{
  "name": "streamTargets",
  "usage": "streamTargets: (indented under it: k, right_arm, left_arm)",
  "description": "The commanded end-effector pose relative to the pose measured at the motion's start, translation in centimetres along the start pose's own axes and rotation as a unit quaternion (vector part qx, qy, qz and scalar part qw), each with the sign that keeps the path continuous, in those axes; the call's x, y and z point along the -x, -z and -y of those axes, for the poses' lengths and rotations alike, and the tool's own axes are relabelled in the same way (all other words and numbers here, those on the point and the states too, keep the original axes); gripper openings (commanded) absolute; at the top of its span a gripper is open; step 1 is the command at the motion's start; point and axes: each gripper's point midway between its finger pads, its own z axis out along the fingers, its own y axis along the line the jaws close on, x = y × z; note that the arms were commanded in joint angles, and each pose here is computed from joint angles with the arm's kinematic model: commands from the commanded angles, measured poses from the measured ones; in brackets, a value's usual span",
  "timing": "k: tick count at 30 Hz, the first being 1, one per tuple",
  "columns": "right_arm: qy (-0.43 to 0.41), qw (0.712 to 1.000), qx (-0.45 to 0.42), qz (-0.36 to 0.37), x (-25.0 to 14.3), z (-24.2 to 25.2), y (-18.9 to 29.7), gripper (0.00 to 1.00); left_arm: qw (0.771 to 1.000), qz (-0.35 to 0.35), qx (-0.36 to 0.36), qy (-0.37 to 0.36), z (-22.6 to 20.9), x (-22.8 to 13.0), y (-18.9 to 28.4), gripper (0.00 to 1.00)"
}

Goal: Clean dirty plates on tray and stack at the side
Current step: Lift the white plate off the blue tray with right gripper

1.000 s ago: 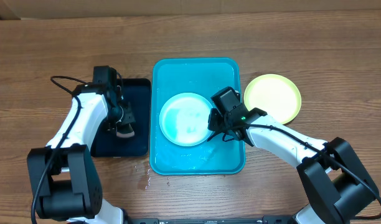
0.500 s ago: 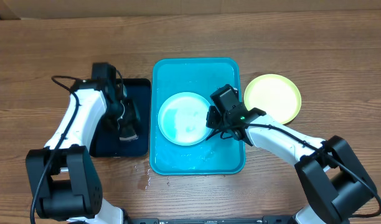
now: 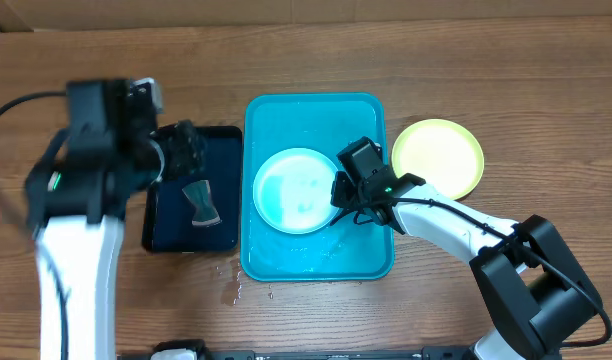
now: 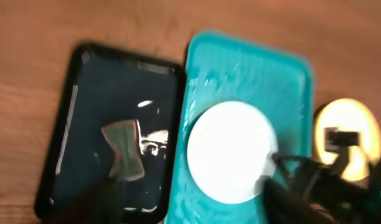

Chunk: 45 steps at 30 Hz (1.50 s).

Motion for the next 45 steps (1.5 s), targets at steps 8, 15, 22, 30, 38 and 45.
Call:
streamTargets:
  k: [8,15,22,30,38,45]
  right_arm:
    - [0.0,1.0,0.003,-0.002,-0.1,-0.2,-0.3,0.08]
    - [0.0,1.0,-0.002,-0.011,-0.6,0.1,-0.8,0.04]
    - [0.0,1.0,0.015,-0.02,-0.8,-0.5,-0.8,0.04]
    - [0.002,1.0,0.02,-0.007,2.2,-1.3,1.7,0.04]
    - [0.005,0.997,0.066,0.047,7.6,-6.2,7.7,0.04]
    - [0.021,0.993,0.075,0.093,7.4,-9.9,7.7,0.04]
  left_arm:
    - [0.998,0.053,0.023,-0.006,-0.5,-0.1,4.0,1.0]
    - [0.999,0.039,0.026,-0.003,-0.6,-0.1,3.1,1.0]
    - [0.999,0.018,0.03,0.0,-0.9,-0.1,1.6,1.0]
    - [0.999,-0.01,0.038,0.005,-1.3,-0.2,-0.3,1.0]
    - [0.998,-0.044,0.047,0.01,-1.8,-0.5,-2.5,1.0]
    - [0.995,-0.076,0.031,0.047,-1.4,-0.8,-4.8,1.0]
